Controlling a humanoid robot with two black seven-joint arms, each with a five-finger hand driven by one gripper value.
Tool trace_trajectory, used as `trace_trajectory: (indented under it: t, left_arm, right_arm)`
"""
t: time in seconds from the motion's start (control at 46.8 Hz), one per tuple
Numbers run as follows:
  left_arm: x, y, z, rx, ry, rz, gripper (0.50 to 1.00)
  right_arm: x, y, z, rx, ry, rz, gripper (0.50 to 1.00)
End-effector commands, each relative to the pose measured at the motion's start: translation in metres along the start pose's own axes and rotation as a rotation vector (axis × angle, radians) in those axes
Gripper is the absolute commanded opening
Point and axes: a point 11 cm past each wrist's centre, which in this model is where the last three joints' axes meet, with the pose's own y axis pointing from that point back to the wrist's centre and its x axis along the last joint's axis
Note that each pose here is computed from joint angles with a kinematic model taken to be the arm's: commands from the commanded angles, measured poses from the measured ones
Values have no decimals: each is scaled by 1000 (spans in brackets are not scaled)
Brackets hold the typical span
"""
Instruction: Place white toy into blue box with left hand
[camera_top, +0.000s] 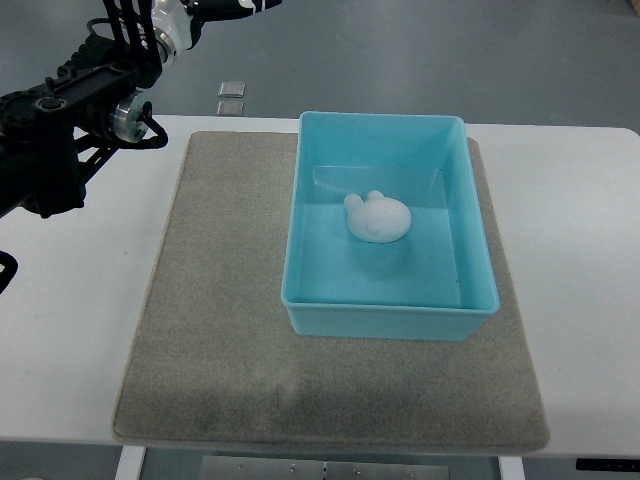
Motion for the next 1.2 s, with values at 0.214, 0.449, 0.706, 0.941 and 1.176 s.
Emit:
trace_trajectory:
  t: [0.214, 0.449, 0.706, 0.941, 1.176]
  left_arm:
    - [20, 3, -18, 88, 244, 105, 990]
    - [42, 5, -29, 137, 301, 137, 990]
    - [54, 10, -42, 108, 445, 74, 990]
    - [45, 15, -55, 68, 539, -1, 990]
    - [47, 15, -51, 24, 560, 12, 990]
  right_arm:
    - [0, 0, 0, 0, 1, -1, 936]
    - [0, 0, 0, 0, 0, 1, 936]
    - [0, 0, 0, 0, 0, 1, 936]
    - [0, 0, 0, 0, 0, -1, 936]
    - [0, 0, 0, 0, 1, 1, 936]
